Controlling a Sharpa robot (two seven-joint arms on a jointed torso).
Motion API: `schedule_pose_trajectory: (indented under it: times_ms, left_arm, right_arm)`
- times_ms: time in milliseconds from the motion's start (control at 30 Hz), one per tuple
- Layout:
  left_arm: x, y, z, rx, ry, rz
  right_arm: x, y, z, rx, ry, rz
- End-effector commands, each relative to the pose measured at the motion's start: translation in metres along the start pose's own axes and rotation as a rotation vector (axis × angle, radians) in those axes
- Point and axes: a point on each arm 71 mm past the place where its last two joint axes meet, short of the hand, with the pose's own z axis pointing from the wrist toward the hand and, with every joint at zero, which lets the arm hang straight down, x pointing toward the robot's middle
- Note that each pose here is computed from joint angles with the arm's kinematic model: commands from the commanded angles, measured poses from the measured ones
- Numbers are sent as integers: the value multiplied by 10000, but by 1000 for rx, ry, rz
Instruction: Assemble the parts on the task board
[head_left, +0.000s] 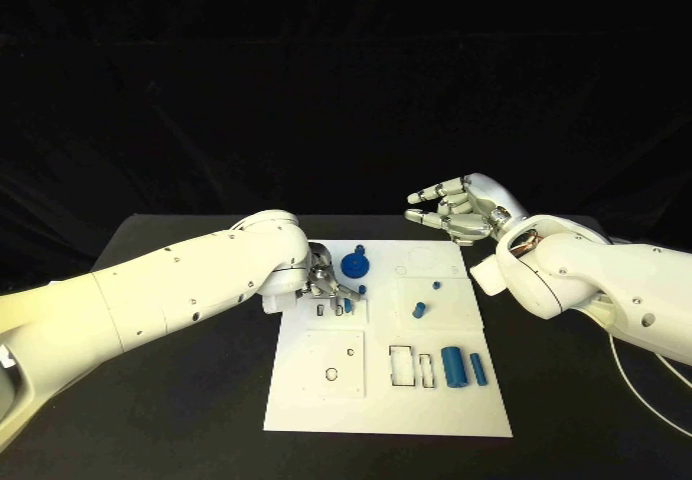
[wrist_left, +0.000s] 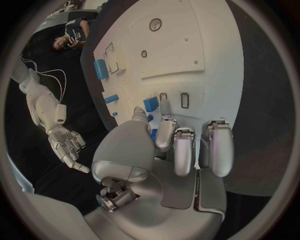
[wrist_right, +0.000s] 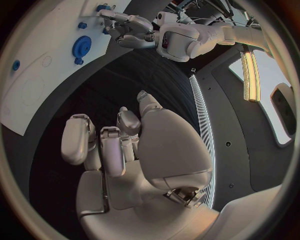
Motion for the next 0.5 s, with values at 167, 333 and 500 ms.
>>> schedule_pose_trajectory:
  times_ms: [167,333,500]
  left_arm:
    - [8,5,12,-23,2,-2]
    - [10,-11,13,-16,-3,-5]
    - [11,-24,13,-11,-6,-7]
  right_arm:
    - [26,-8,4,1,25,-8]
    - [34,-9,8,2,28,-8]
    - [43,-8,11,2,31,-8]
